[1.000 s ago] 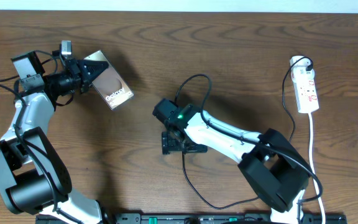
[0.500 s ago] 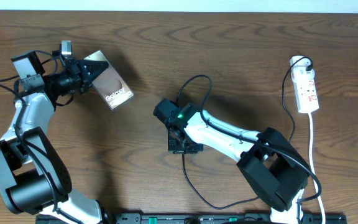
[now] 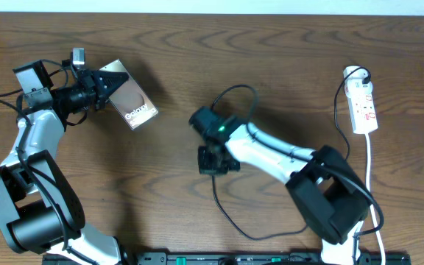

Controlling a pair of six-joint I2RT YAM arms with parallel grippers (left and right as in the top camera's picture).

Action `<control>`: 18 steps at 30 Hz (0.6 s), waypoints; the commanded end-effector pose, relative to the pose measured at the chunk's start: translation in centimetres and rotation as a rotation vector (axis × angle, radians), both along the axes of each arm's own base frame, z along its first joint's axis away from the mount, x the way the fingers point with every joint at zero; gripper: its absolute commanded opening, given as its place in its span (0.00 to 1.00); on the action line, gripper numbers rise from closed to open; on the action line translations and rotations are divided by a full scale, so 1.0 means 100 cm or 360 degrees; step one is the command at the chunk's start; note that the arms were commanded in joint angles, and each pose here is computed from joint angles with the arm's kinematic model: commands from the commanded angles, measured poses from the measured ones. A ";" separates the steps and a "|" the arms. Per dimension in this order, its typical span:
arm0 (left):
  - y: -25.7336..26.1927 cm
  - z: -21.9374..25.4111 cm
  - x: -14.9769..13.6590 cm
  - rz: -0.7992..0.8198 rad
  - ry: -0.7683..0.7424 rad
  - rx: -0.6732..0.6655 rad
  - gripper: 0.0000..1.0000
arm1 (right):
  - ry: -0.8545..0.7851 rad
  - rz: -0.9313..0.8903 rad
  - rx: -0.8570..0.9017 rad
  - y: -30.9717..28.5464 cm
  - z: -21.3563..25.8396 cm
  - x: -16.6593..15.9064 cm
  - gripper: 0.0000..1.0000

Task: Plug charger to phone and switch on socket
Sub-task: 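Grasp the black cable's plug with the right gripper and lift it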

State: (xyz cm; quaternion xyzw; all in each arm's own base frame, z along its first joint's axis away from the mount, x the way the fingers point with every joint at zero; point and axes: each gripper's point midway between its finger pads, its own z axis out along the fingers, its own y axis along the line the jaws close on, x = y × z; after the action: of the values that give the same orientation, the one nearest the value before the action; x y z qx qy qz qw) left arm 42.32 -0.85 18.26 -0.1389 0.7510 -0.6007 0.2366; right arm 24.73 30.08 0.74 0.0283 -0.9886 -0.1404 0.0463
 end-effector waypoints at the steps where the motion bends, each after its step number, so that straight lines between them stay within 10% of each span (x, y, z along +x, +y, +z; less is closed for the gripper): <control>1: -0.004 0.015 -0.005 -0.0086 -0.0073 -0.0062 0.07 | 0.0154 0.0231 0.0653 0.030 0.034 0.011 0.01; 9: -0.009 0.030 -0.013 -0.0204 -0.0173 -0.0136 0.07 | -0.0244 0.0493 0.1453 0.026 0.103 0.079 0.01; 18: -0.008 0.038 -0.009 -0.0212 -0.0202 -0.0138 0.07 | -0.0668 0.0753 0.1721 0.034 0.143 0.106 0.01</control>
State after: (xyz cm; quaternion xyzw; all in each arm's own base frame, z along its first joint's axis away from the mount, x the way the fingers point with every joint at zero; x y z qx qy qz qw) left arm 41.63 -1.56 20.61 -0.0740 0.7265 -0.6373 0.2463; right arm 36.24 32.87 13.72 0.2530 -0.7707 -0.5686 -0.1366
